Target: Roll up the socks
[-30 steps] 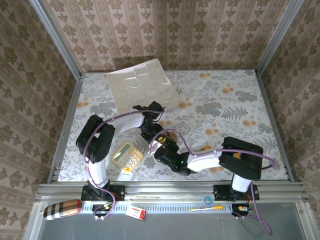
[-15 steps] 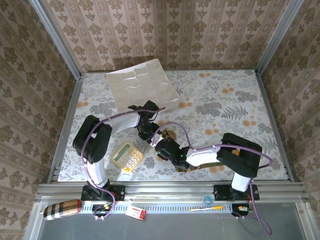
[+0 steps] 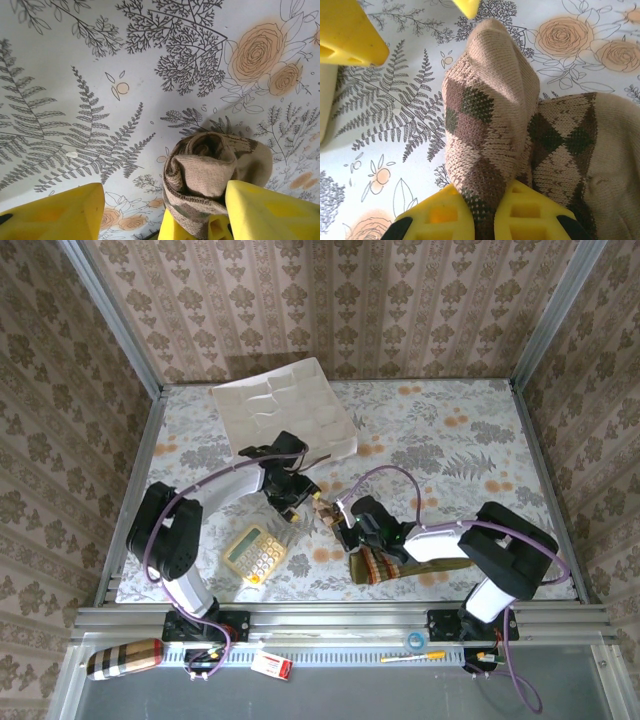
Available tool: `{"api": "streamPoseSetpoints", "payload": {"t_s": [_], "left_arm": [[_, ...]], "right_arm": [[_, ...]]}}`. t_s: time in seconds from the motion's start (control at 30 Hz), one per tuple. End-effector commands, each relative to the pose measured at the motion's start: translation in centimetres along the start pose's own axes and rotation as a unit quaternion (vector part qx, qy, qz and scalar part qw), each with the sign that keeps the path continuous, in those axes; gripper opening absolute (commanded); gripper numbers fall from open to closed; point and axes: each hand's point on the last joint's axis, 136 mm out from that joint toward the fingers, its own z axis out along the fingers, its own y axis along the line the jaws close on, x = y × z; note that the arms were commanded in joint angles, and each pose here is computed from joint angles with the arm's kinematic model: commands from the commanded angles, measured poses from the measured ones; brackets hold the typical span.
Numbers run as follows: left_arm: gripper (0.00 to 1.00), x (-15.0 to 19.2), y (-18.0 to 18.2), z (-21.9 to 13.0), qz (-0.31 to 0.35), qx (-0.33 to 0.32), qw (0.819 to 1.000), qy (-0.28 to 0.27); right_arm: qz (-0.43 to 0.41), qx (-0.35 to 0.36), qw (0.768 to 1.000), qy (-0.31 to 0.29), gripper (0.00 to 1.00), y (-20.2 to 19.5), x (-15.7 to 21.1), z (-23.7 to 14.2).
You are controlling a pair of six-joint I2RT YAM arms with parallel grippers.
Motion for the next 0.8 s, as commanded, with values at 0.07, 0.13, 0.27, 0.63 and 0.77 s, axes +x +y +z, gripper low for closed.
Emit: {"api": "streamPoseSetpoints", "payload": {"t_s": [0.07, 0.13, 0.27, 0.63, 0.77], "left_arm": [[0.58, 1.6, -0.9, 1.2, 0.027, 0.021, 0.999, 0.010], [0.56, 2.1, -1.1, 1.7, 0.033, 0.021, 0.999, 0.017], [0.56, 2.6, -1.0, 2.7, 0.043, 0.014, 0.999, 0.024], [0.55, 4.0, 0.1, 6.5, 0.069, -0.021, 0.996, 0.051], [0.50, 4.5, 2.8, 8.1, 0.069, -0.077, 0.993, 0.059]], "right_arm": [[0.102, 0.014, 0.969, 0.223, 0.00, -2.7, 13.0, -1.5], [0.121, 0.020, 0.967, 0.222, 0.00, -3.1, 13.1, -1.5], [0.166, 0.030, 0.960, 0.222, 0.00, -3.9, 13.2, -1.6], [0.256, 0.044, 0.937, 0.233, 0.00, -5.1, 14.9, -2.0], [0.272, 0.049, 0.930, 0.241, 0.00, -5.5, 15.5, -2.0]]}}
